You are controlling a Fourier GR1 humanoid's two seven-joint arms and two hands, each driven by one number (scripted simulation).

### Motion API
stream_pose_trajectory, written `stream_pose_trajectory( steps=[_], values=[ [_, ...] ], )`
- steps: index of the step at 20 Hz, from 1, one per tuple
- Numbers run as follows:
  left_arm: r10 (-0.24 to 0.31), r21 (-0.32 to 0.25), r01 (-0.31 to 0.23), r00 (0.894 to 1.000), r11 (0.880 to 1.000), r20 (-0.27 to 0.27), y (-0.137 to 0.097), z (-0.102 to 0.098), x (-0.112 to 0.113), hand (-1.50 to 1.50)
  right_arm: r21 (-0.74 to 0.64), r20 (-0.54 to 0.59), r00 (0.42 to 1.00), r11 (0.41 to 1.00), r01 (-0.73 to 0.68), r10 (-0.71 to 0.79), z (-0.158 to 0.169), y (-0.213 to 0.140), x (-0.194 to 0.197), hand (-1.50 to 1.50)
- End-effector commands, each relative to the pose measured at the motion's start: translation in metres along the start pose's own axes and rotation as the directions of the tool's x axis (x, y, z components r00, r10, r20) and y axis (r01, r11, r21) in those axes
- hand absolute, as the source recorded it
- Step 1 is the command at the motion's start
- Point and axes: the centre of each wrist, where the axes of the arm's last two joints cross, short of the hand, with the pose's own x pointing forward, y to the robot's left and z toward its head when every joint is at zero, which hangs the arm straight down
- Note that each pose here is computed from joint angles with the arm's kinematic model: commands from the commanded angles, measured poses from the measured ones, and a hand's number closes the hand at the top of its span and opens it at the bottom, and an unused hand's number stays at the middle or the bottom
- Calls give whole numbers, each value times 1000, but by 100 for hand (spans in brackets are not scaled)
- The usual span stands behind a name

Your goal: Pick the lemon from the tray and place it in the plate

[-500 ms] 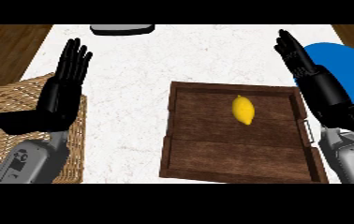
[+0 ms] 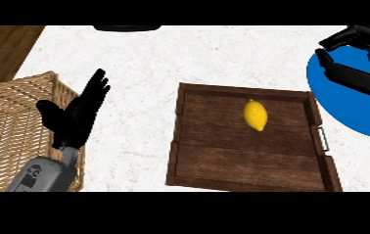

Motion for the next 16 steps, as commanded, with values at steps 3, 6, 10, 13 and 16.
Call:
stream_pose_trajectory(
  steps=[3,6,10,13,16],
  values=[
    [47,10,-46,964,999,-262,-11,31,-65,0,-228,5,999,973,38,-38,10,-1,-45,-150],
    [59,9,-58,960,998,-273,-9,36,-65,0,-156,50,996,985,80,-73,12,4,-53,-150],
    [50,22,-46,962,999,-267,-13,34,-70,0,-65,31,1000,998,-4,6,11,-23,-48,-150],
    [31,7,-30,960,1000,-279,-13,37,-54,0,132,-69,978,974,-186,196,17,-42,-41,-150],
    [47,-5,-51,958,999,-282,-16,35,-53,0,313,-88,940,905,-287,328,9,-28,-28,-150]
  ],
)
